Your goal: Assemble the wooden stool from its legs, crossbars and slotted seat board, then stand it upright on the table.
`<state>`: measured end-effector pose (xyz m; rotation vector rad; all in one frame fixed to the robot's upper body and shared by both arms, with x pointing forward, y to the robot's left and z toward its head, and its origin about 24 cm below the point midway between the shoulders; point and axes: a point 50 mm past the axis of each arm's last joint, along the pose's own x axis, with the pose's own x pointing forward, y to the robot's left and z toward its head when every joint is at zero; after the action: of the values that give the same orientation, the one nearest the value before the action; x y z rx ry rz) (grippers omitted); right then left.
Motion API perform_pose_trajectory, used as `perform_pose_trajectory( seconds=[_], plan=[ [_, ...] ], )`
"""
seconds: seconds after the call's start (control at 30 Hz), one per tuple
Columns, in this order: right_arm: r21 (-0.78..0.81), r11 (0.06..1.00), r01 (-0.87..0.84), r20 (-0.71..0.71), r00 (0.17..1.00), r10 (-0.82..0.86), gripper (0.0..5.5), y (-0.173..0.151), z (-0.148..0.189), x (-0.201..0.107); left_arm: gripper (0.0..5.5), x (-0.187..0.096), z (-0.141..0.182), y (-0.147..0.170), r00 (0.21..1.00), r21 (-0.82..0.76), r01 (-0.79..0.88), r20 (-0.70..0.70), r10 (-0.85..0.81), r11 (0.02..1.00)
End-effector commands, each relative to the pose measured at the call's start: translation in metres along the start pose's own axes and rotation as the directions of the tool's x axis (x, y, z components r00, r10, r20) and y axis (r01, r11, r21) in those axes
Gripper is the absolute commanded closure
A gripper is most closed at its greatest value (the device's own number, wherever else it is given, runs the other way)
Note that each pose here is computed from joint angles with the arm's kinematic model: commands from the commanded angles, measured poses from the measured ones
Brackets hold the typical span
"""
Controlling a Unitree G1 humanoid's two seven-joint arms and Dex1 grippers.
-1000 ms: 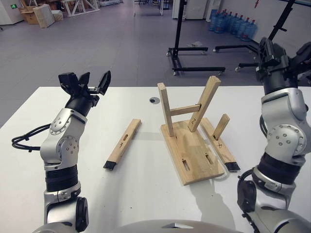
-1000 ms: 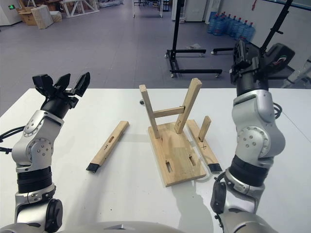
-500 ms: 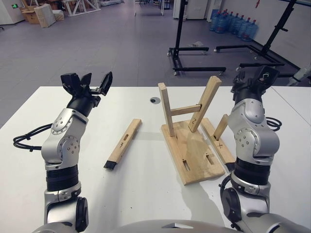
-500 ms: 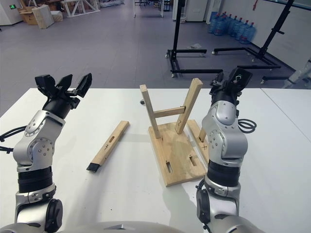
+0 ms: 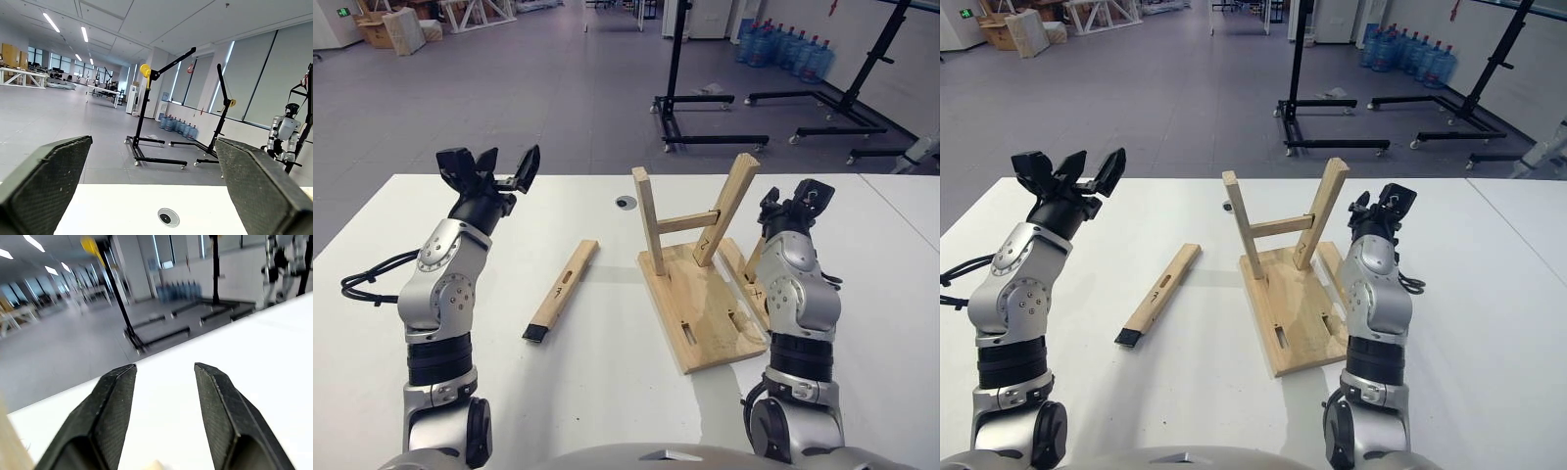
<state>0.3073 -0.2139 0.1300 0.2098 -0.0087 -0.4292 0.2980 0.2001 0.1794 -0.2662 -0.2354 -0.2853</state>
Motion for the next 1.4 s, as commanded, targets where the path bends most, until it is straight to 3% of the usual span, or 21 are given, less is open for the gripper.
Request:
perform_pose_trajectory(
  seconds=[0.03,0.2,0.37,0.5,0.6,0.7,0.8,0.9,1.03,1.17,1.4],
  plan=[
    [0.007,1.0,0.02,-0.121,0.992,-0.019,3.33,-0.008,-0.032,-0.003,0.92,-0.001,-0.004,0.001,1.0,0.002,-0.016,-0.009,0.016,1.0],
    [0.159,0.983,-0.097,0.028,0.995,0.093,3.33,0.007,0.025,0.003,0.92,-0.003,-0.006,0.0,1.0,-0.004,-0.019,-0.007,0.019,1.0],
    [0.203,0.948,-0.246,0.207,0.957,0.204,3.33,0.01,0.094,0.002,0.92,-0.006,-0.006,-0.001,1.0,-0.005,-0.028,-0.006,0.028,1.0],
    [0.027,0.93,-0.366,0.277,0.897,0.345,3.33,-0.018,0.139,-0.005,0.92,-0.01,-0.005,0.001,0.999,-0.004,-0.036,-0.009,0.036,0.999],
    [-0.145,0.869,-0.474,0.163,0.854,0.493,3.33,-0.057,0.15,-0.01,0.92,-0.025,-0.003,0.005,0.999,-0.039,-0.037,-0.024,0.036,0.999],
    [-0.262,0.741,-0.618,-0.092,0.78,0.619,3.33,-0.102,0.133,-0.024,0.92,-0.046,-0.003,0.0,0.996,-0.112,0.037,-0.075,-0.045,0.993],
    [-0.199,0.657,-0.727,-0.314,0.683,0.66,3.33,-0.127,0.091,-0.042,0.92,-0.06,-0.009,-0.008,0.982,-0.125,0.091,-0.151,-0.11,0.988],
    [-0.115,0.625,-0.772,-0.458,0.599,0.657,3.31,-0.129,0.038,-0.058,0.74,-0.069,-0.022,-0.011,0.962,-0.09,0.095,-0.248,-0.115,0.991],
    [-0.056,0.672,-0.739,-0.5,0.603,0.621,2.74,-0.127,-0.003,-0.061,0.24,-0.072,-0.036,-0.017,0.944,-0.029,0.119,-0.307,-0.122,0.992],
    [-0.07,0.723,-0.687,-0.478,0.659,0.581,2.01,-0.122,-0.011,-0.053,0.1,-0.067,-0.038,-0.016,0.948,-0.037,0.108,-0.298,-0.114,0.993],
    [-0.09,0.723,-0.685,-0.554,0.638,0.535,2.01,-0.116,-0.036,-0.057,0.1,-0.061,-0.035,-0.014,0.954,-0.066,0.108,-0.274,-0.121,0.992]
  ],
)
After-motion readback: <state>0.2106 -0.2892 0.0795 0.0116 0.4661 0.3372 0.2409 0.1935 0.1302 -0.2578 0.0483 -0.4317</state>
